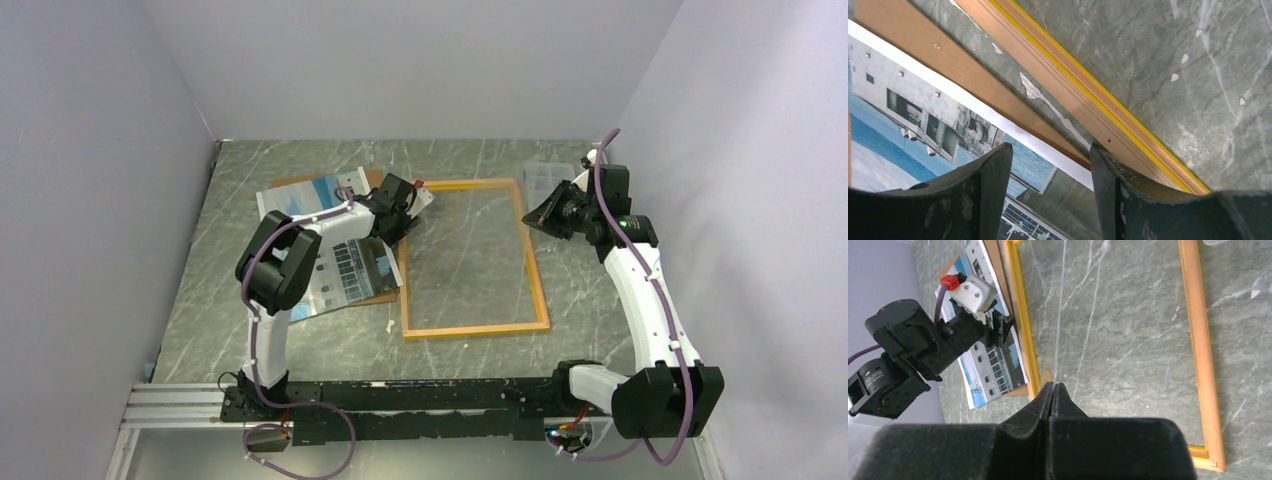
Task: Put the photo into the frame
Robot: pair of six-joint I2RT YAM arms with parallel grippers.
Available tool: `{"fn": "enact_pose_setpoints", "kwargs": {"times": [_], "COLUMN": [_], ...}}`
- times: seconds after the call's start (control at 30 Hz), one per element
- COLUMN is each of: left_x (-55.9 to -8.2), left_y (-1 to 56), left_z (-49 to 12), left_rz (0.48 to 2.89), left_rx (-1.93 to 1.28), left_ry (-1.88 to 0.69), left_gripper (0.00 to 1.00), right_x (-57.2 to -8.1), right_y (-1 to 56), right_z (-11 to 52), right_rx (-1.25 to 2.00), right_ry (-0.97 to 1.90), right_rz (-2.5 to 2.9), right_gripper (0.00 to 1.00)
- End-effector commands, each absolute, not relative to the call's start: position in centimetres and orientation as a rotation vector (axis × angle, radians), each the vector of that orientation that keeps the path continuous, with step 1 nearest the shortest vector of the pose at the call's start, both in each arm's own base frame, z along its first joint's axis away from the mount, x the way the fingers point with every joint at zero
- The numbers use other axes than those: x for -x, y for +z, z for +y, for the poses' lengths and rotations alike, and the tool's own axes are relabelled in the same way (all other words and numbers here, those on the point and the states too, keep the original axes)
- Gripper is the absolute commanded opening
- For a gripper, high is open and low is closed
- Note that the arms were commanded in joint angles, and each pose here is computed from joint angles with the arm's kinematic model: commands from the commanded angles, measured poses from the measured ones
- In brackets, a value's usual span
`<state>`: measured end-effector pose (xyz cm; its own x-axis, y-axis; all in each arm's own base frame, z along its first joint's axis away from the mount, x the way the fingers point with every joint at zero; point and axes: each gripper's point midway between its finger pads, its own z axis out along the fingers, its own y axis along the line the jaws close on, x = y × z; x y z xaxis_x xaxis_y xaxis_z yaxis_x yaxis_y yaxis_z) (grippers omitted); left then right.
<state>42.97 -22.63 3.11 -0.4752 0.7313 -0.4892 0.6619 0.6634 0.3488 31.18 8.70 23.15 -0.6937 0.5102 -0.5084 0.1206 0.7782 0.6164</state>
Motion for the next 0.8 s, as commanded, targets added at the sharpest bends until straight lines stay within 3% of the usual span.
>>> {"fn": "enact_pose_setpoints", "kwargs": {"times": [0.0,0.3,0.5,0.77], "left_x": [-40.9,-40.1,-41.0,-40.6], "left_y": [0.3,-0.1,1.8,8.4], "left_z": [-19.7,-13.3,-12.4,-19.0], "left_rz": [2.282,2.316,2.312,2.470], "left_rx": [-1.200,-1.225,-1.171,-0.922], "left_ry": [0.281,0.416,0.434,-0.045], "left_gripper": [0.64,0.63,0.63,0.66], "right_x": [-31.5,-31.6,-31.3,-31.1], "right_y": [25.2,23.9,23.4,25.6], "right_z": [9.0,9.8,9.9,9.3], "right_rx": [-0.406,-0.397,-0.411,-0.379], "right_ry": [0.755,0.815,0.832,0.769], "right_rz": [2.216,2.239,2.239,2.220], "right_gripper": [0.00,0.00,0.00,0.00]}}
